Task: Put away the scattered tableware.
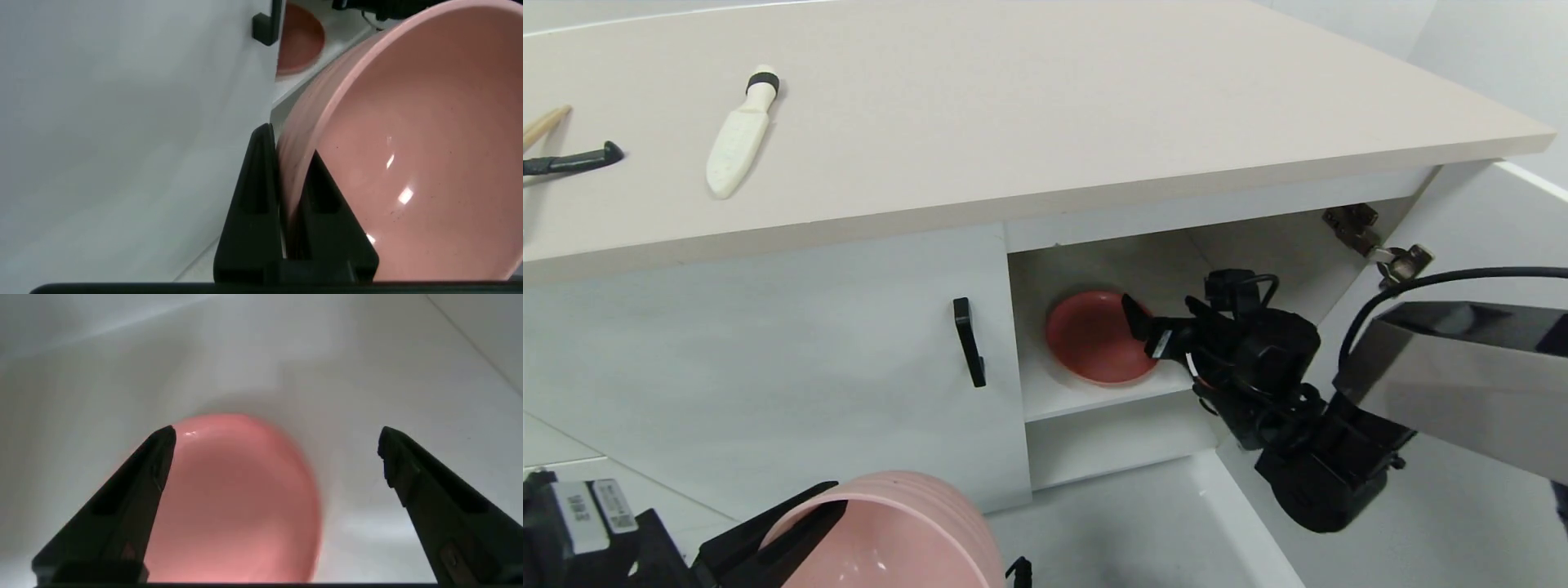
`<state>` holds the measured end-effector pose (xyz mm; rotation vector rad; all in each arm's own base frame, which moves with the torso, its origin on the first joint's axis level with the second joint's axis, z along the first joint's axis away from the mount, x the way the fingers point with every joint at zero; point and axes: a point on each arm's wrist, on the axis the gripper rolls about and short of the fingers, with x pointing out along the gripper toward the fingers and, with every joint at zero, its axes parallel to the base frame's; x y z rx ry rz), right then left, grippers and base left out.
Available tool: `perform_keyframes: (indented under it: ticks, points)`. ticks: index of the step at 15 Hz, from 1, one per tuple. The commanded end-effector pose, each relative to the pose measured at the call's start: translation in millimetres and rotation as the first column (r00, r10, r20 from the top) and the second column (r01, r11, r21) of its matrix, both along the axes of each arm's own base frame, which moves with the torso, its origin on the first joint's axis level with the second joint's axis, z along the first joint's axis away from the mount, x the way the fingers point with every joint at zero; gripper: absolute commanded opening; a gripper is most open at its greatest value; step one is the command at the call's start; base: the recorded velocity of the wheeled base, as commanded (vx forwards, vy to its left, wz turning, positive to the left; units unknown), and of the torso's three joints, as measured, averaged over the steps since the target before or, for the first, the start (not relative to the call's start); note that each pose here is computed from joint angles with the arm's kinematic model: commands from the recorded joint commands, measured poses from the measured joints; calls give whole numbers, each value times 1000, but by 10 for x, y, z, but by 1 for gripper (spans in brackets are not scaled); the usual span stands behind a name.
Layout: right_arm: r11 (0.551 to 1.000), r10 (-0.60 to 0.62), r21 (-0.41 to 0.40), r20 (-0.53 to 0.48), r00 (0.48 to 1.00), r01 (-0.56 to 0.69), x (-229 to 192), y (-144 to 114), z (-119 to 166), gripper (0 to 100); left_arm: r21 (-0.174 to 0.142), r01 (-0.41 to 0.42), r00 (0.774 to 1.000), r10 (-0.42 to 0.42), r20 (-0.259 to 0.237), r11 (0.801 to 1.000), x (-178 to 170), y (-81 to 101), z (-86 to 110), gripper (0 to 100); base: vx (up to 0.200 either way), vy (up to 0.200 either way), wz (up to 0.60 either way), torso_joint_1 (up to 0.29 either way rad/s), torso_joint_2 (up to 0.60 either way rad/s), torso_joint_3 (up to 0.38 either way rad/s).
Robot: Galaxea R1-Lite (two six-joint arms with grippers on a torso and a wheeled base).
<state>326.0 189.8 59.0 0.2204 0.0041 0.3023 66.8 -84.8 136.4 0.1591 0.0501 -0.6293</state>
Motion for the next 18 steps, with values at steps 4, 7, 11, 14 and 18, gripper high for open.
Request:
perform_keyframes:
  ticks: [4, 7, 11, 14, 18]
  points:
    - [967, 217, -107, -135, 967, -232, -1541, -283, 318, 100, 130, 44, 998, -49, 35, 990, 46, -97, -47, 0, 0, 0, 0, 0, 0, 0]
    - [959, 215, -152, -164, 963, -240, -1821, -555, 326, 100, 168, 77, 997, -79, 8, 983, 73, -203, -86, 0, 0, 0, 0, 0, 0, 0]
    - [969, 179, -146, -146, 973, -201, -1808, -595, 363, 100, 263, 124, 988, -143, 53, 957, 261, -645, -87, 0, 0, 0, 0, 0, 0, 0]
    - [973, 166, -140, -136, 977, -184, -1801, -622, 387, 100, 316, 131, 972, -184, 143, 940, 414, -1008, -145, 0, 0, 0, 0, 0, 0, 0]
    - [981, 101, -149, -135, 986, -121, -1717, -722, 384, 100, 320, 115, 943, -205, 261, 940, 679, -1579, -357, 0, 0, 0, 0, 0, 0, 0]
